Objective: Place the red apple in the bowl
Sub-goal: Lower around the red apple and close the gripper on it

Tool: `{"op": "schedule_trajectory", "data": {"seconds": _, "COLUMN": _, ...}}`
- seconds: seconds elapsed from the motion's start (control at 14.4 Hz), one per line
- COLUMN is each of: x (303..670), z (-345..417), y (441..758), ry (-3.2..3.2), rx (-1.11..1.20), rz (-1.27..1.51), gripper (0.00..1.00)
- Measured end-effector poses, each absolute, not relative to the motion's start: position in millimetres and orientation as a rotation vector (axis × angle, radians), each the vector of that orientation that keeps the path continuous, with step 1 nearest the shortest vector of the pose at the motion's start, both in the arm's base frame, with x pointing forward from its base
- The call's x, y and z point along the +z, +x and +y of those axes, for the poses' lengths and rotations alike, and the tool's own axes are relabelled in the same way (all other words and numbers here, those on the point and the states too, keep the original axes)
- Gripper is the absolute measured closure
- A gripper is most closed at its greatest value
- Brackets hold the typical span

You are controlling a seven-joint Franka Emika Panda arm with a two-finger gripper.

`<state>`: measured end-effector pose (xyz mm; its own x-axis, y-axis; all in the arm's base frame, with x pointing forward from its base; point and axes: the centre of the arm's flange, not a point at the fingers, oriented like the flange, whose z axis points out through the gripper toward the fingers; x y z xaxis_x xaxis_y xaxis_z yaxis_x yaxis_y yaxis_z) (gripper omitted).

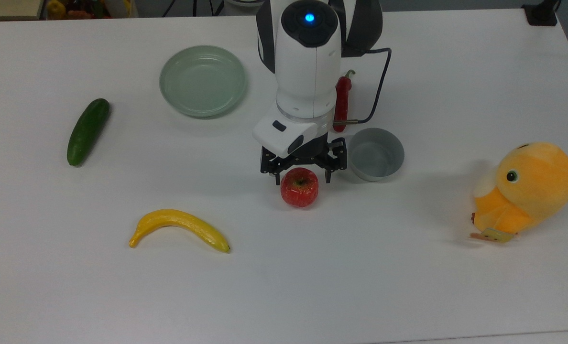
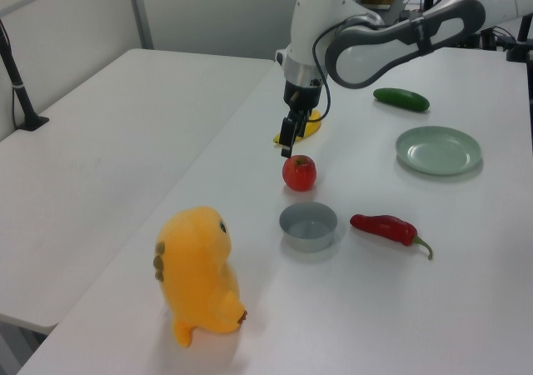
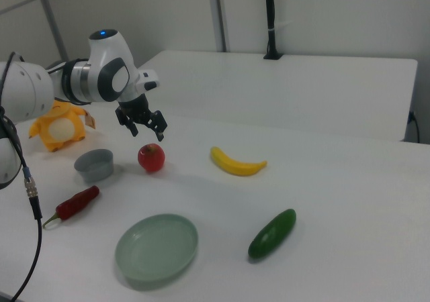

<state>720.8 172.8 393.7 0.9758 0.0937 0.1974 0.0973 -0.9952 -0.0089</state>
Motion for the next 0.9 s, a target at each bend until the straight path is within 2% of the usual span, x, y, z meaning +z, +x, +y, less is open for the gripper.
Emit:
{"op": "schedule_trajectory", "data": {"seconds": 0.42, "x": 351, "z": 191, "y": 712, "ry": -3.202, "rx": -0.242, "rz": -0.298, "gripper": 0.0}}
{"op": "schedule_trajectory", "data": {"seconds": 0.9, "x": 342, "z": 194, "y": 714, "ry": -3.19, "rx": -0.283, "rz": -0.312, "gripper": 0.0}}
